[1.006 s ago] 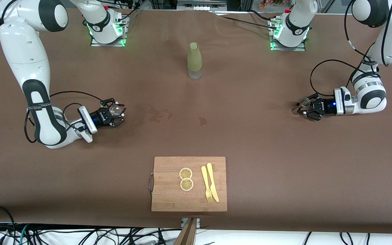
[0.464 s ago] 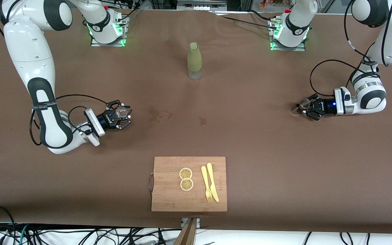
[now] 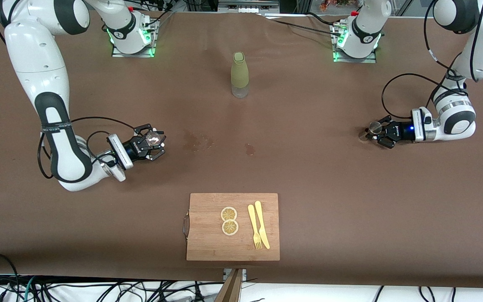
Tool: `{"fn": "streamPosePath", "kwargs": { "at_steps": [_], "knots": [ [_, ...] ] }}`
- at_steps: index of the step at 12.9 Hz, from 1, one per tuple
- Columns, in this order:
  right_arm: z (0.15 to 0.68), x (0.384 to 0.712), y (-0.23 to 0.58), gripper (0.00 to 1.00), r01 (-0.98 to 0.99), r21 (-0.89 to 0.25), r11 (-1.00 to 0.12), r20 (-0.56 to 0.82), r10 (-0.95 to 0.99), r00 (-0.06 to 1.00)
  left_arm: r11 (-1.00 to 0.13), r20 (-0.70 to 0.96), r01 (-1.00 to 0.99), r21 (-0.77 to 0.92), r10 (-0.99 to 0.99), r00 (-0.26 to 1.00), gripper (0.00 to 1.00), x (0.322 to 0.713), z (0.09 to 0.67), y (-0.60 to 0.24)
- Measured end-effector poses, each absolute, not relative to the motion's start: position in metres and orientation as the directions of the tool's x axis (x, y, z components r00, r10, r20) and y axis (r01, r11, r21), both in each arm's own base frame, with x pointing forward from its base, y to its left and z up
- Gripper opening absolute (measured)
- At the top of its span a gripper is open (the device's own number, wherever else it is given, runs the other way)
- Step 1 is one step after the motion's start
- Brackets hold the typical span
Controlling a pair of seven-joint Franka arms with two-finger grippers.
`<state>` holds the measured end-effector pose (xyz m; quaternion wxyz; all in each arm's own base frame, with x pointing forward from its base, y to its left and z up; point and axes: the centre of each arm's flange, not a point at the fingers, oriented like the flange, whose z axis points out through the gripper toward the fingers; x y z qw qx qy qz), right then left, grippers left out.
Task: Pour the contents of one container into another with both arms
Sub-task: 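Lift the glass cup with the right gripper while the left gripper carries the jigger, then bring the glass cup above the jigger held by the left gripper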
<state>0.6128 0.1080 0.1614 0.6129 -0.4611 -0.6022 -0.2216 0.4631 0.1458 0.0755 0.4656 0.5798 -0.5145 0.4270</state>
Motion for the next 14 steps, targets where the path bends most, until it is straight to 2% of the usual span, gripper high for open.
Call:
{"fn": "streamPosePath", "kwargs": {
  "at_steps": [4, 9, 14],
  "knots": [
    [0.179, 0.627, 0.115, 0.19, 0.871, -0.263, 0.415, 0.938, 0.321, 0.130, 0.015, 0.987, -0.995, 0.094, -0.131, 0.091, 0.22, 0.490, 0.079, 0.073],
    [0.189, 0.645, 0.136, 0.19, 0.930, -0.209, 0.303, 0.946, 0.305, 0.113, 0.114, 0.995, -0.992, 0.051, -0.087, 0.041, 0.22, 0.518, 0.086, -0.060],
    [0.189, 0.651, 0.163, 0.19, 0.958, -0.185, 0.218, 0.948, 0.298, 0.115, 0.041, 0.997, -0.997, 0.063, -0.043, 0.061, 0.22, 0.522, 0.084, -0.184]
  ]
}}
